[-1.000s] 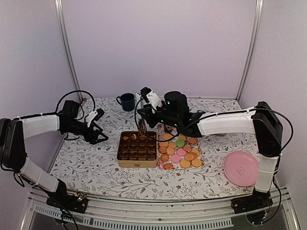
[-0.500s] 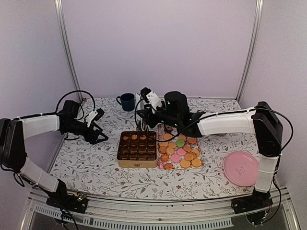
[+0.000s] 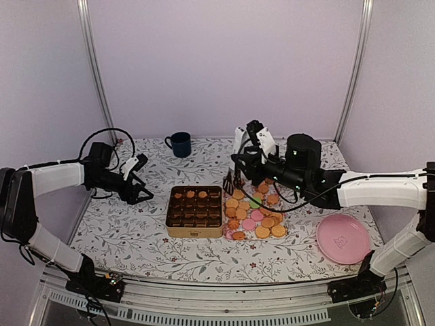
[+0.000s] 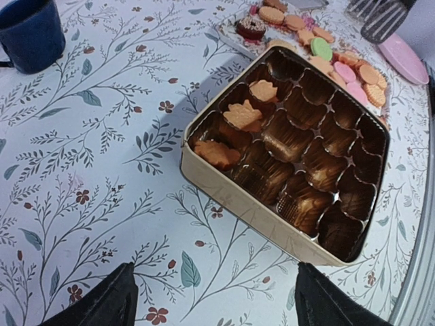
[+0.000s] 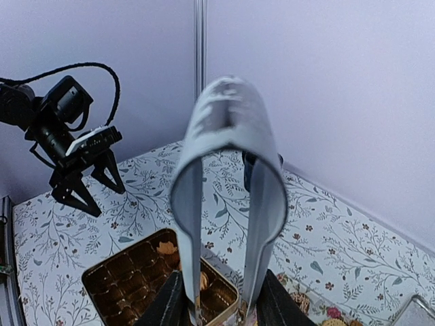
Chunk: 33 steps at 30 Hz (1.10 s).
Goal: Pack the cookies
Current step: Place the fake cookies in the empty pocket of the box, then pick up the fake cookies from the plate.
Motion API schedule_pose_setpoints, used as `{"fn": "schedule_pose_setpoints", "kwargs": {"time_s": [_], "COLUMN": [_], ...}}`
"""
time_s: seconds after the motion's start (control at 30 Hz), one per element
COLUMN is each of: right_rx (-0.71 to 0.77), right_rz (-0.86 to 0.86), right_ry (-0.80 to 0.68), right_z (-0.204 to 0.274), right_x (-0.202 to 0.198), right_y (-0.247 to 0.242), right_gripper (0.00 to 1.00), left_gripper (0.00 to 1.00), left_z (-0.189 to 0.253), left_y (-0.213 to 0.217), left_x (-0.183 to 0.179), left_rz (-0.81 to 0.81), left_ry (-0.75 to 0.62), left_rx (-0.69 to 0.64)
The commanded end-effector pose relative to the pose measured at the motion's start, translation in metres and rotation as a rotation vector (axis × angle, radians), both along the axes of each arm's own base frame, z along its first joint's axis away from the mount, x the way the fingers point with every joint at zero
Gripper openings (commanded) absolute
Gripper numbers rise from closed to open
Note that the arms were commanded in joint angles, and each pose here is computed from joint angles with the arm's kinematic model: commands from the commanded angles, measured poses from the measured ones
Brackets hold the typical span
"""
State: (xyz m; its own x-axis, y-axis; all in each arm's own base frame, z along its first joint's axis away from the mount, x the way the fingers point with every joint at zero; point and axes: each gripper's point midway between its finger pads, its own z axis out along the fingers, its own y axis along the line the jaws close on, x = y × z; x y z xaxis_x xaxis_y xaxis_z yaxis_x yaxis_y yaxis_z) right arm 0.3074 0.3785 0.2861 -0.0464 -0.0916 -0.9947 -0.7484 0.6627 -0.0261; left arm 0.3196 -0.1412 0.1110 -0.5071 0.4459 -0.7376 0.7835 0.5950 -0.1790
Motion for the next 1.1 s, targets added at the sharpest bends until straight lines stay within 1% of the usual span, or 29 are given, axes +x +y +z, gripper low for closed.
{"fn": "schedule_pose_setpoints", "kwargs": {"time_s": [0.0, 0.1, 0.23, 0.47, 0.7, 1.07], "right_rx": [0.037, 0.048, 0.046, 0.038, 0.019, -0.027], "right_rz": [-0.064, -0.077, -0.082, -0.100, -0.118, -0.112], "right_ry": [0.071, 0.106, 0.130, 0.121, 0.119, 0.179], "right_z": [-0.018, -0.029, -0.039, -0.046, -0.058, -0.093], "right_x": [-0.010, -0.018, -0.020, -0.008, 0.009, 0.008], "right_y": [-0.032, -0.043, -0.045, -0.039, -0.031, -0.031], "right_gripper": [0.34, 0.35, 0.35, 0.36, 0.38, 0.38], "left_gripper": [0.80, 0.80, 0.80, 0.80, 0.80, 0.80], "left_z": [0.010, 0.010, 0.012, 0.015, 0.016, 0.014], "left_y": [0.003, 0.002, 0.001, 0.001, 0.002, 0.001], "left_x": [0.000, 0.001, 0.003, 0.003, 0.003, 0.002], "left_rz": [-0.002, 0.000, 0.002, 0.002, -0.001, -0.007], "left_ry": [-0.033, -0.029, -0.024, -0.025, -0.032, -0.029], "left_rx": [0.001, -0.002, -0.009, -0.012, -0.005, -0.004]}}
